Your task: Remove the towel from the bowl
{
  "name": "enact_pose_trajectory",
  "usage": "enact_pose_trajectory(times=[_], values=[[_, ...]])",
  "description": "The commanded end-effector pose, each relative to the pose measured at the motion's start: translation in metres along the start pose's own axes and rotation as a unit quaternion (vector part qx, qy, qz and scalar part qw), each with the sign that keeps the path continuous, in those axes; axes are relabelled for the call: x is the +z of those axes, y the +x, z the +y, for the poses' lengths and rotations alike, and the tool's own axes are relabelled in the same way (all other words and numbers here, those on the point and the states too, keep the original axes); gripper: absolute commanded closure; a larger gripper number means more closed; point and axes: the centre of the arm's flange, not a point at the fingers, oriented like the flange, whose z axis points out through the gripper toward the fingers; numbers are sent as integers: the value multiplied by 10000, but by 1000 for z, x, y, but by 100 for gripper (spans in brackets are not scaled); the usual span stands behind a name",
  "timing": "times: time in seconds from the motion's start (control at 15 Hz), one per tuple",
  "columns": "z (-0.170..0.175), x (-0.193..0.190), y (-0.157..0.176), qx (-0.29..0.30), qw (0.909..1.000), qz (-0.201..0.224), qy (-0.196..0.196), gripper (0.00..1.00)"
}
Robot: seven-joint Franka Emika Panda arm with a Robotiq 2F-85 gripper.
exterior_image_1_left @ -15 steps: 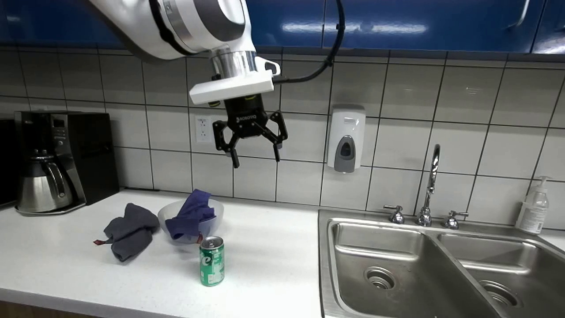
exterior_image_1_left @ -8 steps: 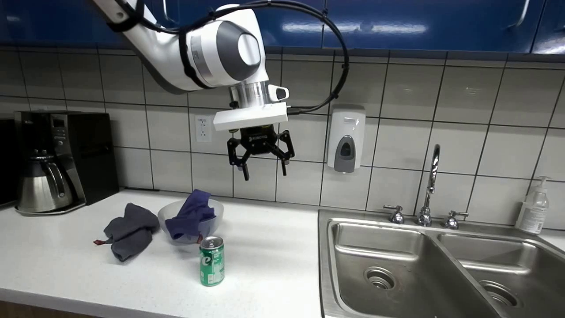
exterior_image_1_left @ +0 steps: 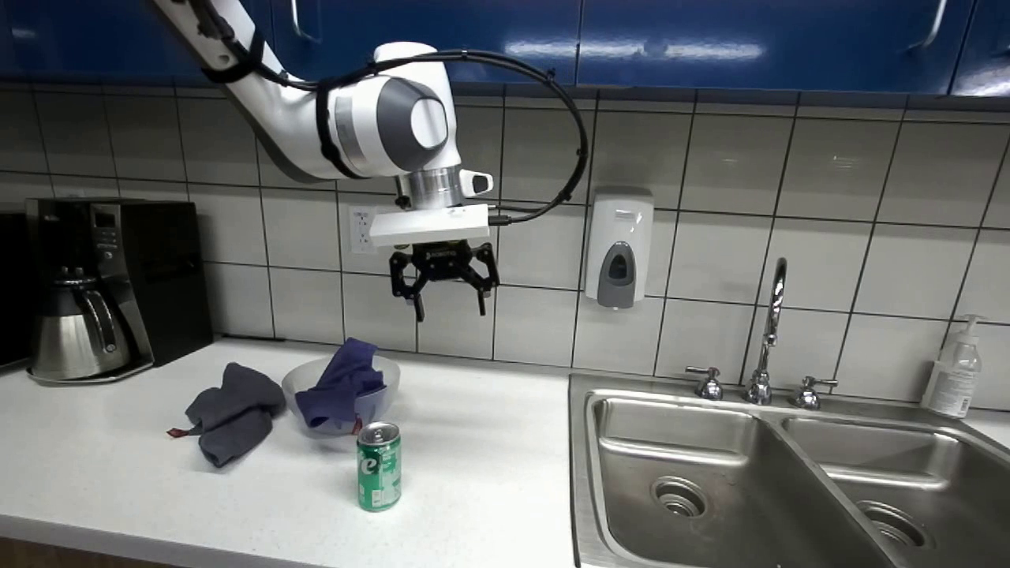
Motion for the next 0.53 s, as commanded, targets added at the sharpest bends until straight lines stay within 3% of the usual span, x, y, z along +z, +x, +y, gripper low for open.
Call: enact_pose_trajectory(times=[0.0,0.47], values=[[-9,18,20,-104,9999,115,10,0],[-50,40,43,-370,9985,373,176,0]])
